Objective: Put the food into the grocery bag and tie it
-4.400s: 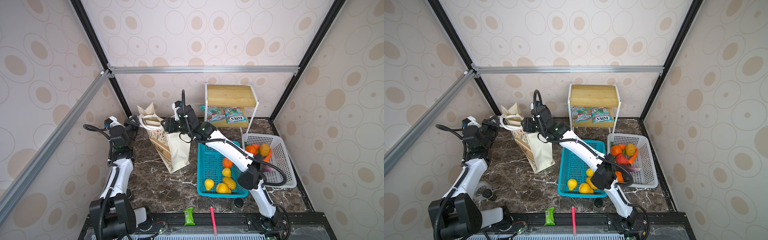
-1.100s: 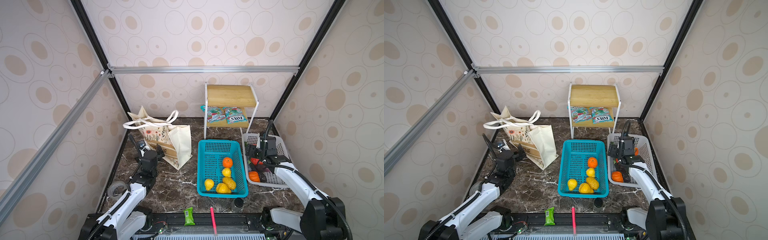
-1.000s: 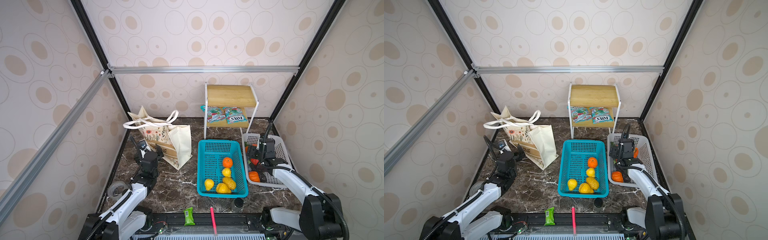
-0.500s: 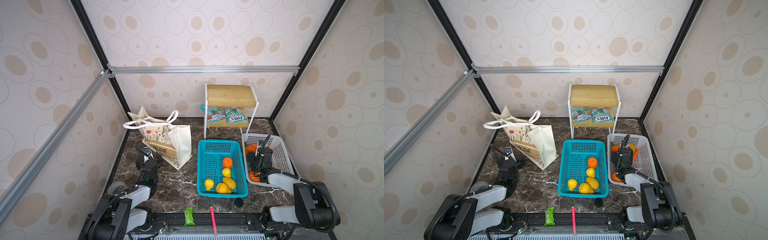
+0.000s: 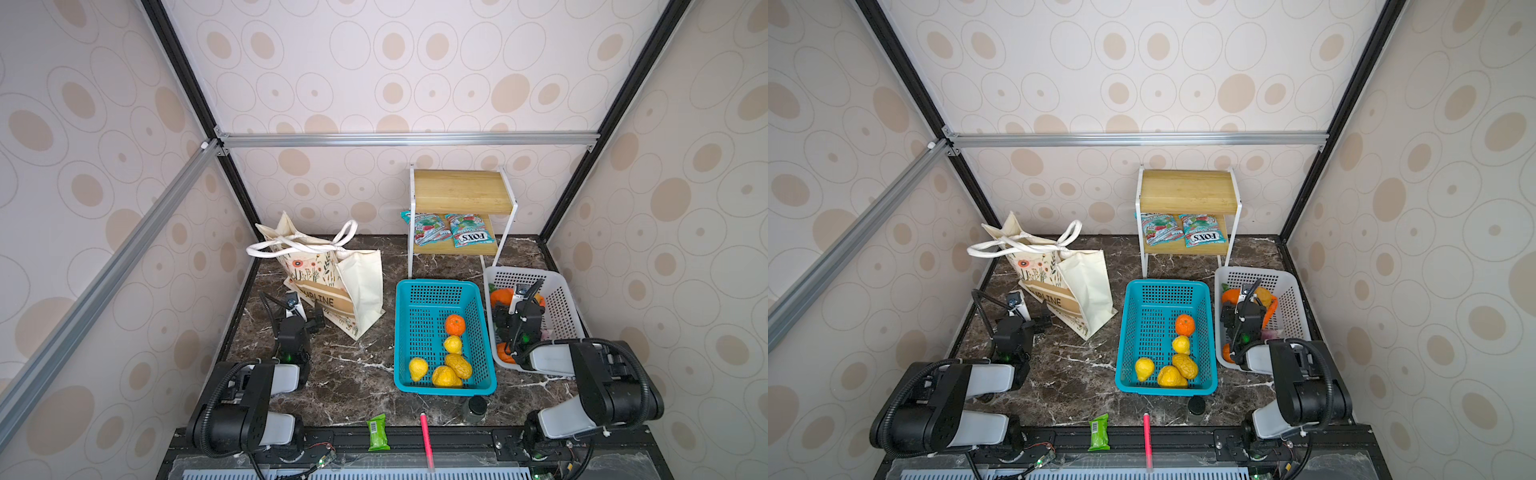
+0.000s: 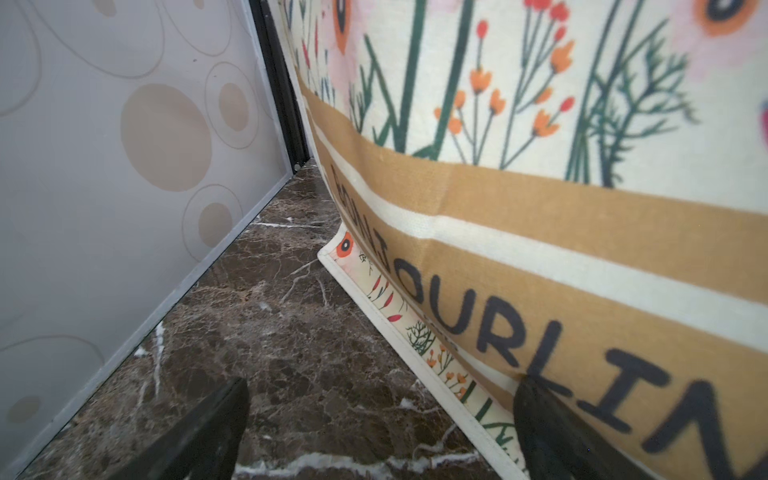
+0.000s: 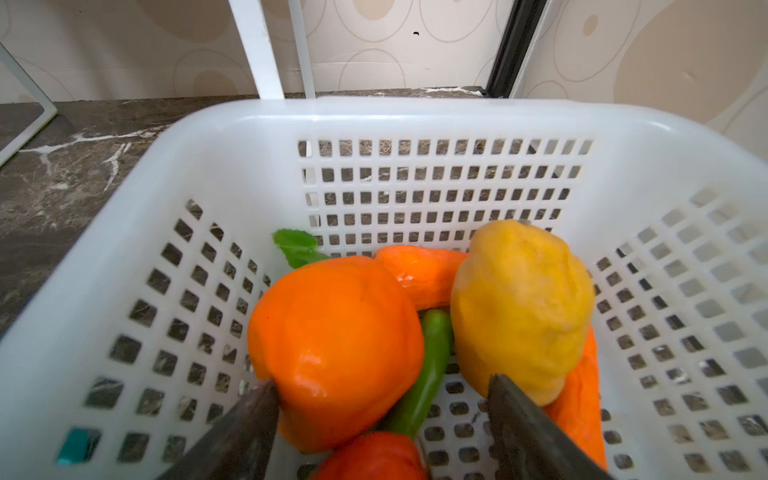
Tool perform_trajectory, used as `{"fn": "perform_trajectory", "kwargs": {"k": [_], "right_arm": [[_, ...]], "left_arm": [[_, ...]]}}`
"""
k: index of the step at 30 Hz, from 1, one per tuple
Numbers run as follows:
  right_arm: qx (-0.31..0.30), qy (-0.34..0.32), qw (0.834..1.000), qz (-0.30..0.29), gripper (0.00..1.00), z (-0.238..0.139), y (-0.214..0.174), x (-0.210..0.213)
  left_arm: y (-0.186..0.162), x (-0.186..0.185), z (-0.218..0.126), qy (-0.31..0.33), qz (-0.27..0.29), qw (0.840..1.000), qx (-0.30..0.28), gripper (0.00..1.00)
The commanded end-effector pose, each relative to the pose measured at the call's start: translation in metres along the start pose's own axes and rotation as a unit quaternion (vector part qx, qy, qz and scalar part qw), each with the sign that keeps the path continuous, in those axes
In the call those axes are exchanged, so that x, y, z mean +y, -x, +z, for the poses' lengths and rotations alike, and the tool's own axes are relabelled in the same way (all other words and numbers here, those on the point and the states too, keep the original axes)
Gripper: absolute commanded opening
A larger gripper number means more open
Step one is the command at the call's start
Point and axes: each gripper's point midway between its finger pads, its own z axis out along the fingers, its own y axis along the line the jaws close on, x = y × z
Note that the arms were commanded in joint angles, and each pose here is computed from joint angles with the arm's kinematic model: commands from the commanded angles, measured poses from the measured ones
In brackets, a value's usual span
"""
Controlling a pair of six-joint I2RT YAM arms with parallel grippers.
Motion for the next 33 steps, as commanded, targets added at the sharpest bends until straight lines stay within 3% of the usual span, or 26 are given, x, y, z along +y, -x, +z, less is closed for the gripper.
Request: {"fn": "perform_trajectory", "kwargs": {"k": [1, 4, 8, 17, 18, 19, 33], "right_arm": [[-0.012, 0.016, 1.0, -0.009, 0.82, 0.003, 0.011, 0.006], [-0.016, 0.02, 1.0, -0.012, 0.84, 0.005, 0.012, 0.008], [-0.005, 0.02, 1.0, -0.012, 0.85, 0.004, 0.01, 0.008], [0.0, 0.047, 0.999, -0.024, 0.87, 0.006, 0.01, 0.018], [-0.001, 0.046, 0.999, -0.024, 0.96, 0.006, 0.011, 0.018], [-0.003, 0.045, 0.999, -0.024, 0.99, 0.006, 0.011, 0.017], [-0.001, 0.046, 0.999, -0.024, 1.0, 0.006, 0.011, 0.018]], "left_arm": [[0.029, -0.013, 0.009, -0.033, 0.011, 0.998, -0.043, 0.99], [0.03, -0.021, 0.017, -0.055, 0.035, 0.997, -0.042, 0.99], [0.024, -0.015, 0.014, -0.05, 0.026, 0.996, -0.064, 0.99], [0.017, -0.021, 0.02, -0.064, 0.034, 0.996, -0.052, 0.99], [0.018, -0.021, 0.02, -0.063, 0.035, 0.996, -0.054, 0.99], [0.017, -0.021, 0.02, -0.064, 0.034, 0.996, -0.052, 0.99], [0.018, -0.02, 0.019, -0.063, 0.035, 0.996, -0.056, 0.99]]}}
